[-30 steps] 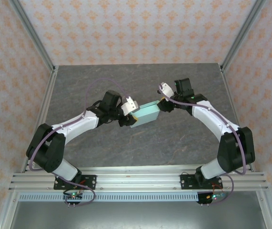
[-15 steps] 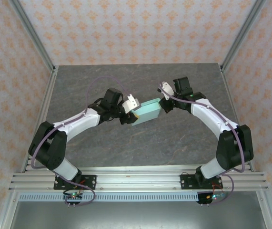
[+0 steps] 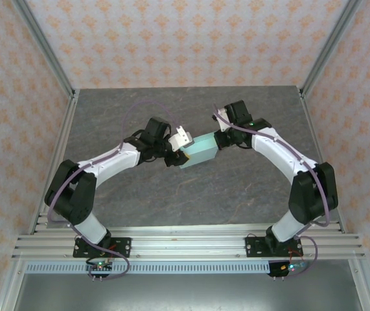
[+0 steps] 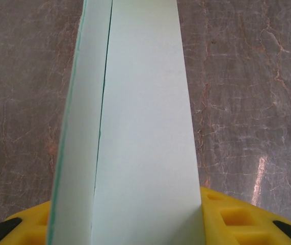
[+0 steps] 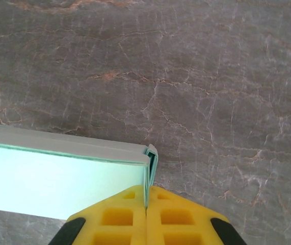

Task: Fold the paper box

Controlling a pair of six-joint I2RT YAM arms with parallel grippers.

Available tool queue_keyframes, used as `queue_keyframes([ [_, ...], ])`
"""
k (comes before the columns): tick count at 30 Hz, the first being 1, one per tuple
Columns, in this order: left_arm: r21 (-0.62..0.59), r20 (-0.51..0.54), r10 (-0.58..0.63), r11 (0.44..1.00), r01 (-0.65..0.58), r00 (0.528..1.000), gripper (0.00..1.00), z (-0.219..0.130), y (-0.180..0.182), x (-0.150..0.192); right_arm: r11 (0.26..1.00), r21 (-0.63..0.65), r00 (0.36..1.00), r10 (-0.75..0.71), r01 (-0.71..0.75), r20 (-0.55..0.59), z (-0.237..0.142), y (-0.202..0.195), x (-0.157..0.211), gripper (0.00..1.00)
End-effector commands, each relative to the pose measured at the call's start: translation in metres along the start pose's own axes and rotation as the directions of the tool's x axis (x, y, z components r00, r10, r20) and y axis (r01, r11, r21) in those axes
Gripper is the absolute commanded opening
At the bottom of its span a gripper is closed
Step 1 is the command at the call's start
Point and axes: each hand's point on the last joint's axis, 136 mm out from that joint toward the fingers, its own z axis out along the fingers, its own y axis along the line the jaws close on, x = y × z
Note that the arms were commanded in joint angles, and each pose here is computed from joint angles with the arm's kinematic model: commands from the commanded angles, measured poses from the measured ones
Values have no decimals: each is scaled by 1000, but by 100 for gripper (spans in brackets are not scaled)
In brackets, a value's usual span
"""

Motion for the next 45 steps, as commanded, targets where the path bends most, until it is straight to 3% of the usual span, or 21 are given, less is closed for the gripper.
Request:
queue_keyframes([
  [1, -45, -97, -17, 999, 13, 995, 35, 7, 6, 19, 997, -38, 998, 62, -62, 5, -10, 17, -10, 5],
  [10, -60, -115, -19, 998, 12, 993, 35, 9, 10, 23, 991, -50, 992, 126, -126, -9, -10, 19, -14, 5],
  [26, -59, -149, -48, 997, 39, 988, 36, 14, 12, 29, 993, 17, 993, 115, -115, -31, 17, 4, 23, 1],
  [45, -58, -237, -74, 996, 62, 969, 49, 16, 17, 39, 991, 41, 992, 124, -124, 1, 17, 5, 28, 0],
])
